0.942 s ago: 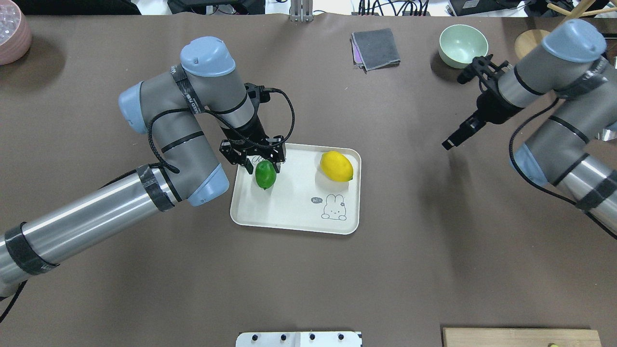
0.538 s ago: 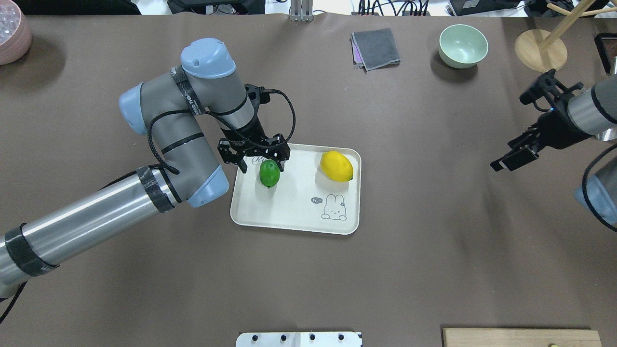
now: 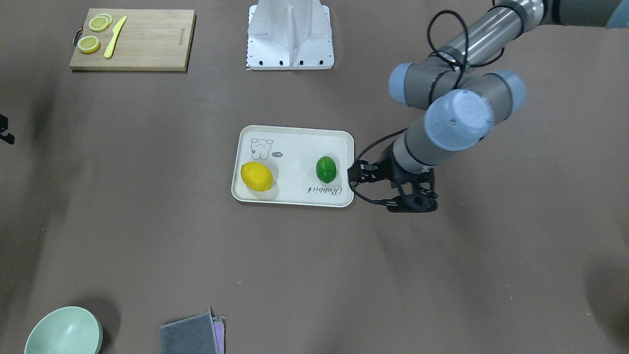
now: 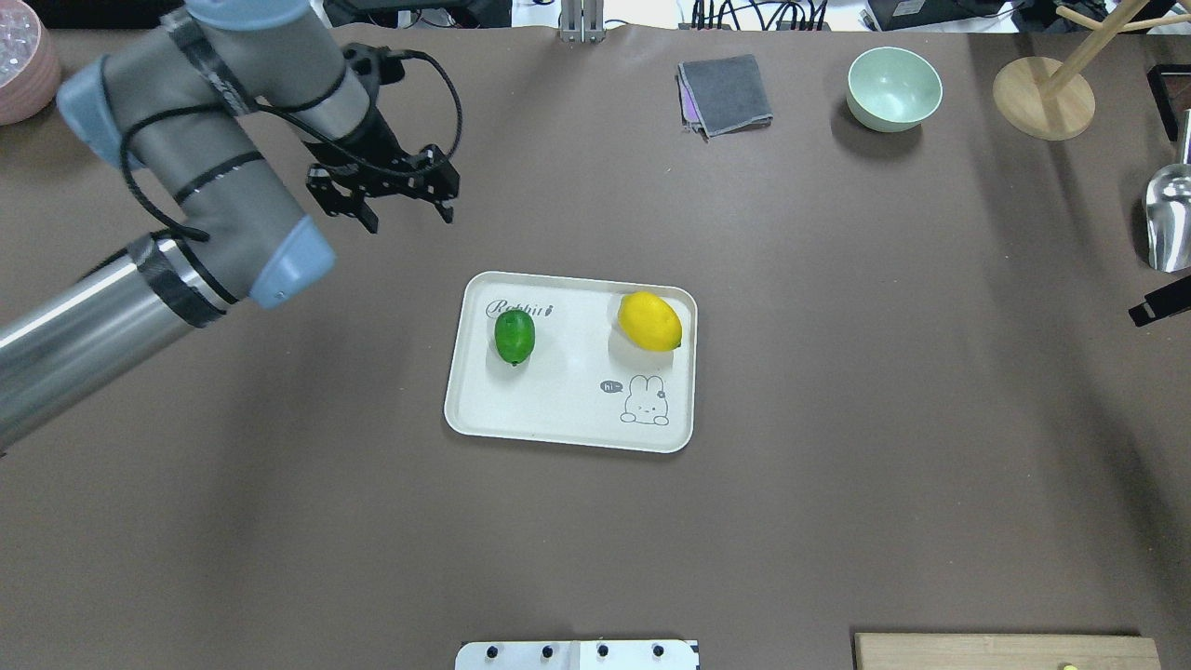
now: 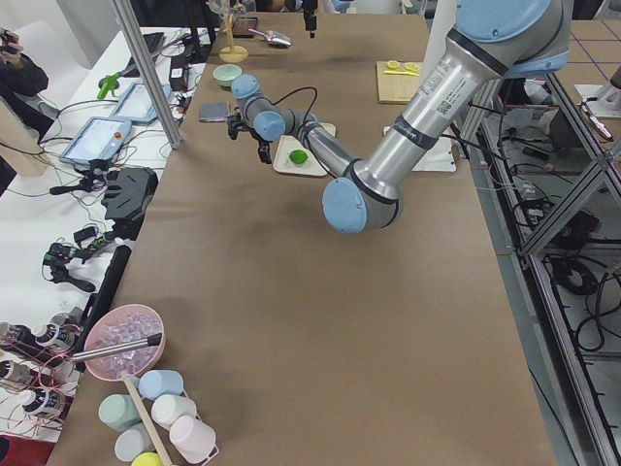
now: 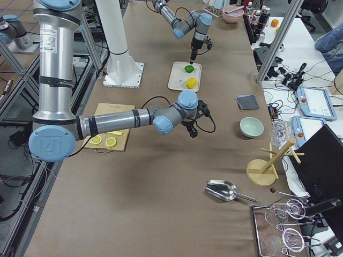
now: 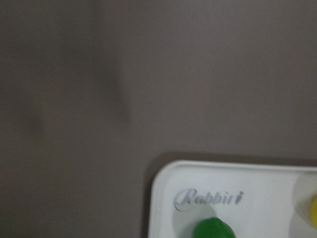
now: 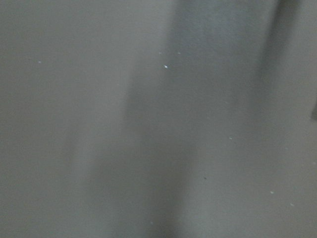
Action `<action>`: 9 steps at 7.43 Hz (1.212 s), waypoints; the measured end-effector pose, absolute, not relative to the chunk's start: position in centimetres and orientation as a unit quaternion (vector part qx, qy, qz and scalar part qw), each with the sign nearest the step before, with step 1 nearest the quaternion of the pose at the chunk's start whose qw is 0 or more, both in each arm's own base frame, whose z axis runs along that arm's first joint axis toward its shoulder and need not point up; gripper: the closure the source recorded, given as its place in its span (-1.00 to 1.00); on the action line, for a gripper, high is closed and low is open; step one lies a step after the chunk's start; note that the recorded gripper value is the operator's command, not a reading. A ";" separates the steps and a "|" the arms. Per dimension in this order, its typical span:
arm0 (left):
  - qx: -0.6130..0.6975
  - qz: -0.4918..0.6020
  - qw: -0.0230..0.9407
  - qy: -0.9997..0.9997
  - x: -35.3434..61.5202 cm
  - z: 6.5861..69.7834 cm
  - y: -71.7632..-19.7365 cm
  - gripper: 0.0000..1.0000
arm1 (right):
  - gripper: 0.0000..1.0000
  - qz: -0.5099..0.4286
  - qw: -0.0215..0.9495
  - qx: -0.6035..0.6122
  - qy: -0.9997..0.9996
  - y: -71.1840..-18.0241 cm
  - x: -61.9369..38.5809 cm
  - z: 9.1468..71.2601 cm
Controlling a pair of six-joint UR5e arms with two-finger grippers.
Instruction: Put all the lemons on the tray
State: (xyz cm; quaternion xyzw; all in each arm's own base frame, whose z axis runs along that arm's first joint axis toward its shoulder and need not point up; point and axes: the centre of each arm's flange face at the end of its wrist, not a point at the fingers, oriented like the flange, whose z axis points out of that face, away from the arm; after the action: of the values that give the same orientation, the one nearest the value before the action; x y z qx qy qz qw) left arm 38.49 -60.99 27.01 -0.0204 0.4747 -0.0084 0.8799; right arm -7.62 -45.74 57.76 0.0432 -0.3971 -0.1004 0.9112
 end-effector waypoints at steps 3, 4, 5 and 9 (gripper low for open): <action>0.095 0.043 0.925 0.366 24.4 33.2 -63.5 -0.96 | -0.99 -0.032 0.934 -0.027 -0.355 -46.5 -2.3 58.9; 0.104 0.069 0.938 0.322 20.8 35.0 -63.5 -0.96 | -0.99 -0.027 0.939 -0.034 -0.342 -46.7 -0.9 58.8; 0.097 0.069 0.947 0.297 16.7 38.1 -63.1 -0.96 | -0.99 -0.021 0.942 -0.039 -0.334 -46.9 0.4 58.5; 0.034 -0.020 0.946 0.322 2.8 55.1 -55.0 -0.96 | -0.99 -0.009 0.940 -0.055 -0.336 -47.1 3.9 59.7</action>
State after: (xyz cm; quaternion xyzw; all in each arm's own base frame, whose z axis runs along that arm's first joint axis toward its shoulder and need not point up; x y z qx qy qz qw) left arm 2.79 -54.96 55.12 0.0337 0.3222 -0.0200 0.9459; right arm 3.92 -47.10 59.69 -0.0548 -0.3355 -0.0086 0.9404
